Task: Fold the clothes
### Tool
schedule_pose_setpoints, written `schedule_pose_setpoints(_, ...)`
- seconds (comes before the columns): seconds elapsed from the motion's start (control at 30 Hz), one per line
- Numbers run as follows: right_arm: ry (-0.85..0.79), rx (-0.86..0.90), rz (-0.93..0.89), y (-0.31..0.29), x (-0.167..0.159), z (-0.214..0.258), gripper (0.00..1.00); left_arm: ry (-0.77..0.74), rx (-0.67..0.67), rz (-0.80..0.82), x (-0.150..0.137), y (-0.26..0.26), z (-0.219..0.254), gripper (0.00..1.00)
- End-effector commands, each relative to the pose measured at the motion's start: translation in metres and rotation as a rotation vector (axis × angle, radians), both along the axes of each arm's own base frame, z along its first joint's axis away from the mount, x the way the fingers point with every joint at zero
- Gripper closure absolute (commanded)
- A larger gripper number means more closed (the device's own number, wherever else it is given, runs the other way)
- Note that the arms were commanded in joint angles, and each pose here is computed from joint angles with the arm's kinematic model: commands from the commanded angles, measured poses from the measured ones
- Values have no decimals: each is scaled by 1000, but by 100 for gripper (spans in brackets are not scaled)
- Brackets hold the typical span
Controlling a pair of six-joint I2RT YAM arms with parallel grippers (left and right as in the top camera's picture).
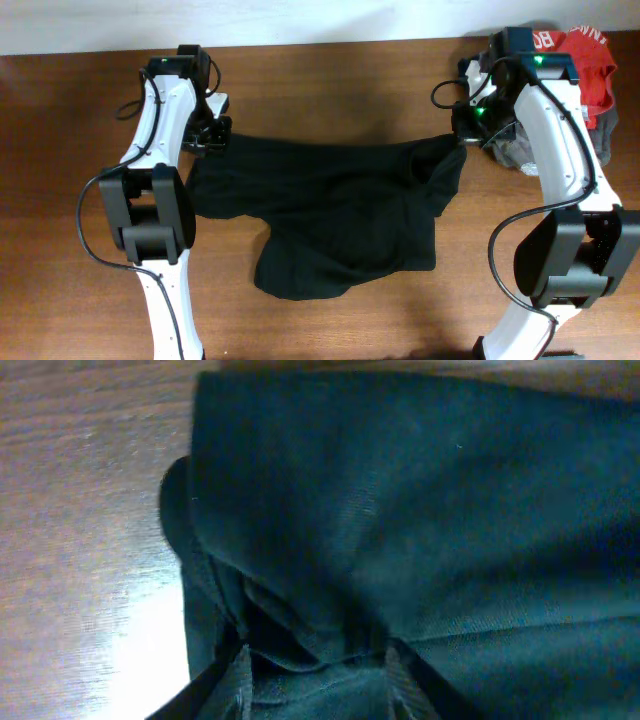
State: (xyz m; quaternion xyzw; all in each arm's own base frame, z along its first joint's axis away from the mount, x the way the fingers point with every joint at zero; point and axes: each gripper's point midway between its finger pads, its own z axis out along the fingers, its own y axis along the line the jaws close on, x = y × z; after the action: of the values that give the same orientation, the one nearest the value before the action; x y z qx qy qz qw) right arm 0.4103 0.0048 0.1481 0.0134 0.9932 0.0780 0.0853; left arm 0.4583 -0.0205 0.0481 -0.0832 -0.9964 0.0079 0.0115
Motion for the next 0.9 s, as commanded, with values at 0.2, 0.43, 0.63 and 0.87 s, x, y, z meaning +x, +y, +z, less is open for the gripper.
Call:
schedule_pose_setpoints(0.2, 1, -17, 1, -4, -1, 1, 96, 5, 22, -90, 2, 5, -8, 53)
schedule_pose_setpoints(0.43, -1, -18, 5, -4, -1, 1, 96, -16, 142, -64, 9, 38, -7, 47)
schedule_pose_setpoints(0.63, 0, -18, 5, -4, -1, 1, 96, -24, 47, -52, 10, 27, -9, 48)
schedule_pose_setpoints(0.87, 2, -18, 5, -4, -2, 1, 96, 36, -38, -88, -4, 7, -13, 49)
